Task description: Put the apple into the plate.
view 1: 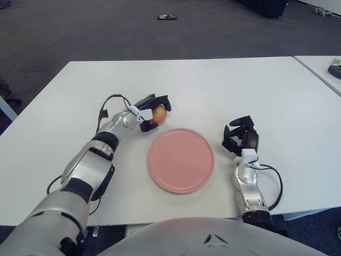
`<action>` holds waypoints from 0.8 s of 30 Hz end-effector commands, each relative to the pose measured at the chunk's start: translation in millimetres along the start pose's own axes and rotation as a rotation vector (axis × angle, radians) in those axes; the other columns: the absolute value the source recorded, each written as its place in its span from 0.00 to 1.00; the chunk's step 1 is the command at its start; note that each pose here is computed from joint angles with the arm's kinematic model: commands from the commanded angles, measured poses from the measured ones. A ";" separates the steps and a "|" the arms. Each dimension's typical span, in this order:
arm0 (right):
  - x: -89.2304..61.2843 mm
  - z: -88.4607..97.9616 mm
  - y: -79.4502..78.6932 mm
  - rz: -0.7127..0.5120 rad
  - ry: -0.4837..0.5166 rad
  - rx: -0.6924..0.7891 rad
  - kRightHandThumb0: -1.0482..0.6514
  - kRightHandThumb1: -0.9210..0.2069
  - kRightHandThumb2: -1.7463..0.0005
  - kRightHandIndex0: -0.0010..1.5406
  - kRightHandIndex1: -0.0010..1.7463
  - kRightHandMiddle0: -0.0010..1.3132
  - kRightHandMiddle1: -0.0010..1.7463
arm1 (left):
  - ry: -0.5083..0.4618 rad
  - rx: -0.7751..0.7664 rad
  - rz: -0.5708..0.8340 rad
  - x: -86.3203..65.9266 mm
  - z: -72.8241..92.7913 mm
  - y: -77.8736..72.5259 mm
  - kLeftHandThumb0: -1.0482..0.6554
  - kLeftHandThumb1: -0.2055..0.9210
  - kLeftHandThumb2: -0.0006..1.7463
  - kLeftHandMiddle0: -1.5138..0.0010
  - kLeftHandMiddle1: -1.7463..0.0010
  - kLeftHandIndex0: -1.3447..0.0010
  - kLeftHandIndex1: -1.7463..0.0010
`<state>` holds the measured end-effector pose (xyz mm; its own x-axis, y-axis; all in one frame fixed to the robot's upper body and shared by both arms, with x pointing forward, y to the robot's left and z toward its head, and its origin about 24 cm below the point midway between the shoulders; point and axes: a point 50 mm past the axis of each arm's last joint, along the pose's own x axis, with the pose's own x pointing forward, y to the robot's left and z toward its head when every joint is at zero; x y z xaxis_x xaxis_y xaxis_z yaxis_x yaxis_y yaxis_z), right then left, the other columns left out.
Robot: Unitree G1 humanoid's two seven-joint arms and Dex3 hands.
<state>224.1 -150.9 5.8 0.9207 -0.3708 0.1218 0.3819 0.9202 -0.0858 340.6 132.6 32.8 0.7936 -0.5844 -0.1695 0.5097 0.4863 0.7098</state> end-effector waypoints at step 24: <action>3.7 2.1 -0.2 0.002 -0.020 0.021 0.38 0.32 0.42 0.44 0.93 0.32 1.00 | -0.299 -0.232 0.179 -25.2 39.9 19.4 0.61 0.08 1.00 0.34 0.10 0.47 0.00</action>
<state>223.7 -151.9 5.0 0.9198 -0.3732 0.1209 0.3836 0.9202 -0.0775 319.7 127.9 71.0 0.7632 -0.6316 0.1362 0.4767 0.6927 0.5412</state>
